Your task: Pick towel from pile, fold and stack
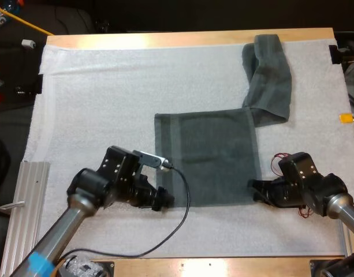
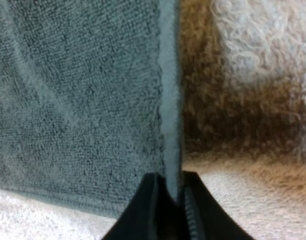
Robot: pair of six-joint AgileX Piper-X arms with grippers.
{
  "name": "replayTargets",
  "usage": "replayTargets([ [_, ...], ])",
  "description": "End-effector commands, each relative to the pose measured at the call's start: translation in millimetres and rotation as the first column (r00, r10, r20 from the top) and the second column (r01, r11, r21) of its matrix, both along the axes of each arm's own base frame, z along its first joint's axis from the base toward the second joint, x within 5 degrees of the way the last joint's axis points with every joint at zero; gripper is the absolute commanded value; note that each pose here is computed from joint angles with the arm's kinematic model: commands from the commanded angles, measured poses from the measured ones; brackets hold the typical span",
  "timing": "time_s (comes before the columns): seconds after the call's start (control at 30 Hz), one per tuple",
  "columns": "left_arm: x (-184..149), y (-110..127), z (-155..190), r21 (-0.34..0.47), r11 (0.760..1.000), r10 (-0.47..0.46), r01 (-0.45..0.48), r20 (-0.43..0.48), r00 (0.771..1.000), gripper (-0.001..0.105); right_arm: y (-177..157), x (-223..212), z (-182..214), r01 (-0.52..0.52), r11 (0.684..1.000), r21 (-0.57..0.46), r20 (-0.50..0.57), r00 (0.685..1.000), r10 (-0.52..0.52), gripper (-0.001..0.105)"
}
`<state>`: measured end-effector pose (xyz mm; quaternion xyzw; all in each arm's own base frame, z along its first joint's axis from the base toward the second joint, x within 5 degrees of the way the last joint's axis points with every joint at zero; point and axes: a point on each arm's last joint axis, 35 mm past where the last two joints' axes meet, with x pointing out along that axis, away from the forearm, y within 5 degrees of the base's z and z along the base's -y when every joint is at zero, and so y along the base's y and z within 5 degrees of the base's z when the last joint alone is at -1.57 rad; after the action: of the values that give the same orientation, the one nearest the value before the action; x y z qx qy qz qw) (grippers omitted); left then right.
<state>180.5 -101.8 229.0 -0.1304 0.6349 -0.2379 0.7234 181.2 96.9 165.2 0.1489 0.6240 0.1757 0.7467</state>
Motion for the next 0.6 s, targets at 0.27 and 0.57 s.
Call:
replayTargets([
  [0.27, 19, -10, -42, 0.065, 0.998, 0.024, -0.015, -0.143, 0.989, 0.067, -1, -1, 1, -0.009, 1.000, -0.008, 0.006, 1.000, 0.009, 0.000],
  [0.57, 29, -15, -75, 0.106, 0.994, 0.031, -0.005, -0.242, 0.970, 0.067, -1, -1, 1, -0.009, 1.000, -0.008, 0.006, 1.000, 0.009, 0.000],
])
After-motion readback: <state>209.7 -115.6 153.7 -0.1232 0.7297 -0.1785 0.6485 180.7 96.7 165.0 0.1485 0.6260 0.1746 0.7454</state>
